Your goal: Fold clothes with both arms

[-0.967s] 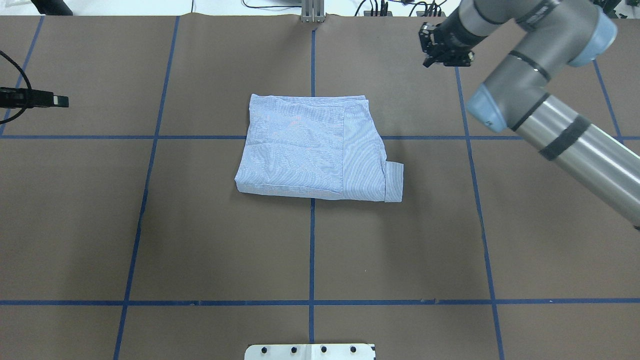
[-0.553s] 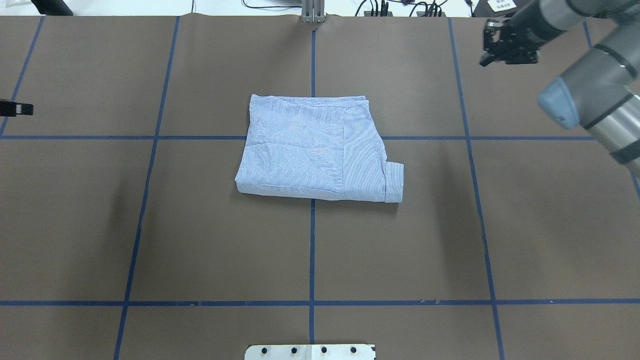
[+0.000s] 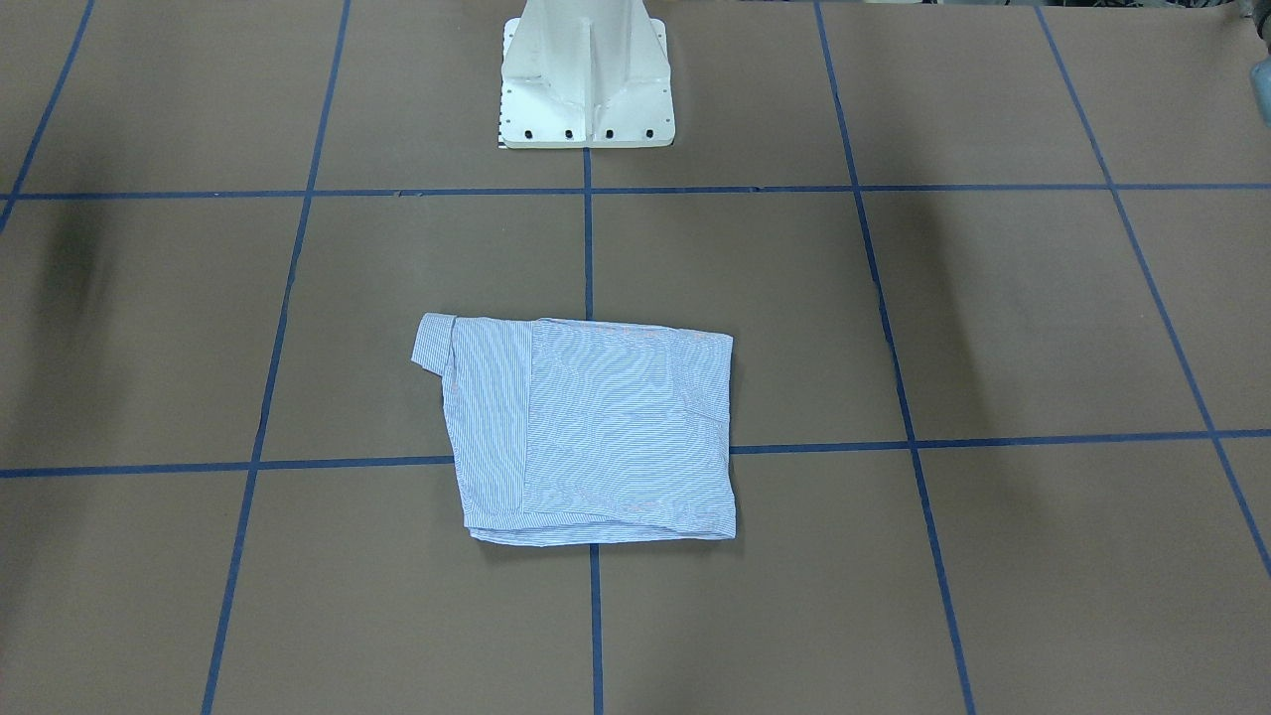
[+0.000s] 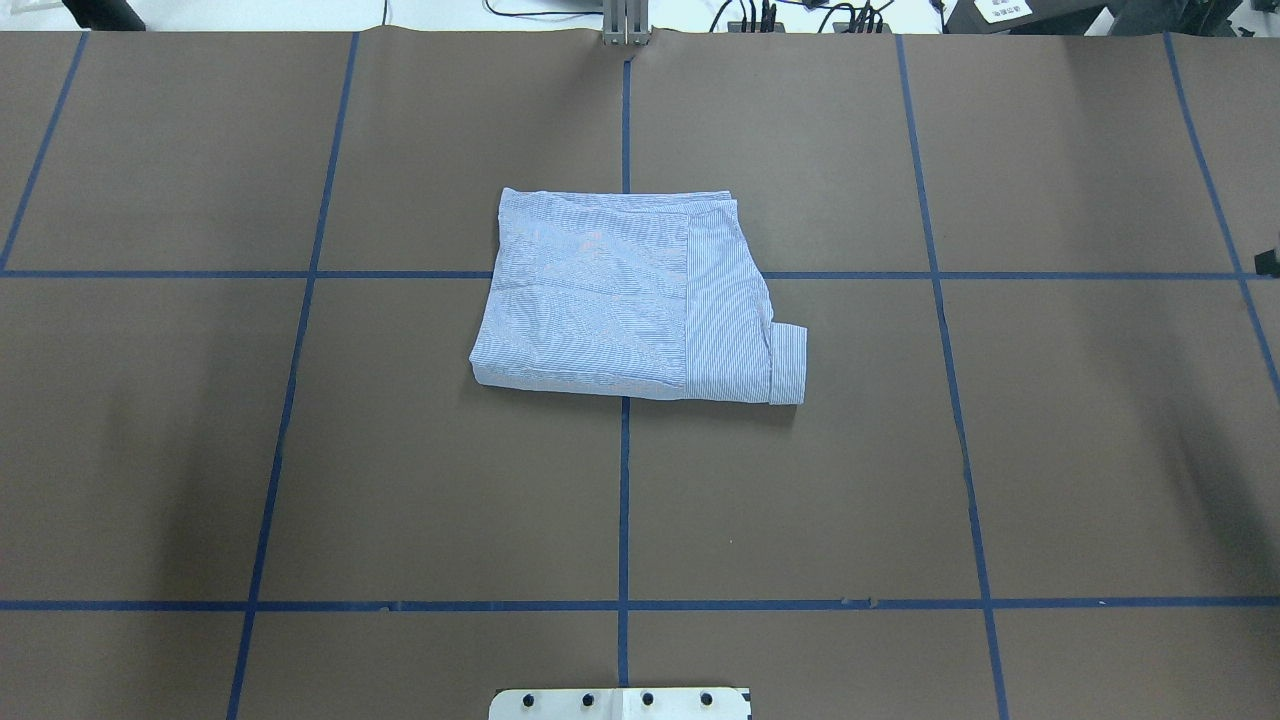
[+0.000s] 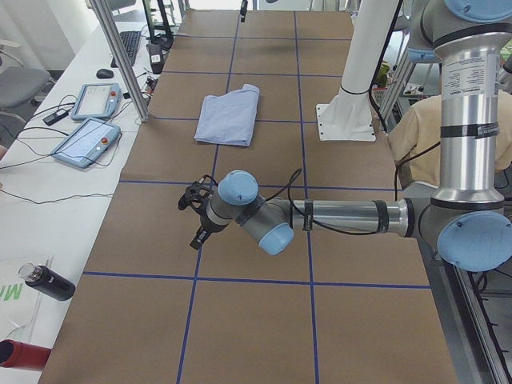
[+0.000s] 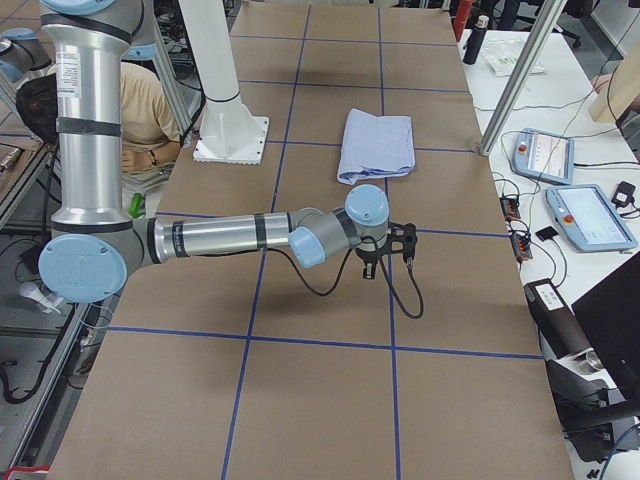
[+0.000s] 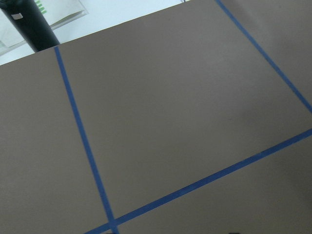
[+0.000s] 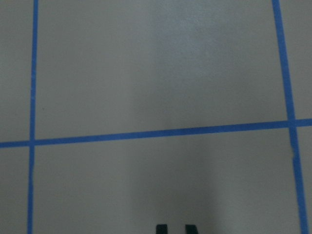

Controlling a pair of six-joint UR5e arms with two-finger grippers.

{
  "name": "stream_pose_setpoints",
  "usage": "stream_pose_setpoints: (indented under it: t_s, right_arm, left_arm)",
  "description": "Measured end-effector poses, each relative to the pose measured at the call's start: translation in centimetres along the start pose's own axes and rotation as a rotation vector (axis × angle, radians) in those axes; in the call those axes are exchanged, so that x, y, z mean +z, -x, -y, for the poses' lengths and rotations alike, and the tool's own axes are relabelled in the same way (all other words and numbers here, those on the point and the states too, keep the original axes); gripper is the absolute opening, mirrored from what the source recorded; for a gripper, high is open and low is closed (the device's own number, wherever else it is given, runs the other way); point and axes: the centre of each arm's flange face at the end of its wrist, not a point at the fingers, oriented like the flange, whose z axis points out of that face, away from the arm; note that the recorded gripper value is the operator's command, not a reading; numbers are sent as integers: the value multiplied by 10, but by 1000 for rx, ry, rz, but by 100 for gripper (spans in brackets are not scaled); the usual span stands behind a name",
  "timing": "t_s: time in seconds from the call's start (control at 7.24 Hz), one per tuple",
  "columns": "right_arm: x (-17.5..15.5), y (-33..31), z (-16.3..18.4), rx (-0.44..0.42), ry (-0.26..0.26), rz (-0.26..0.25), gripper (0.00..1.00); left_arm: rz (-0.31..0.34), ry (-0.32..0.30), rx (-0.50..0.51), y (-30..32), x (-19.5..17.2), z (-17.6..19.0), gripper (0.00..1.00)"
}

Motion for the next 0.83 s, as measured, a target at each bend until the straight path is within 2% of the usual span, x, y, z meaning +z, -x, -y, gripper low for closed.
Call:
stream_pose_setpoints:
  t_s: [0.28, 0.41, 0.55, 0.83]
  right_arm:
    - [1, -42, -28, -119, 31, -37, 100]
    - [-2, -58, -32, -173, 62, -60, 100]
    - [-11, -67, -31, -206, 85, -75, 100]
    - [-28, -64, -23, -238, 90, -121, 100]
  left_arm:
    - [8, 76, -14, 5, -15, -3, 99]
    - [-15, 105, -18, 3, -19, -11, 99]
    - [-44, 108, -10, 0, -26, -18, 99]
    - [-54, 84, -11, 0, -47, -27, 99]
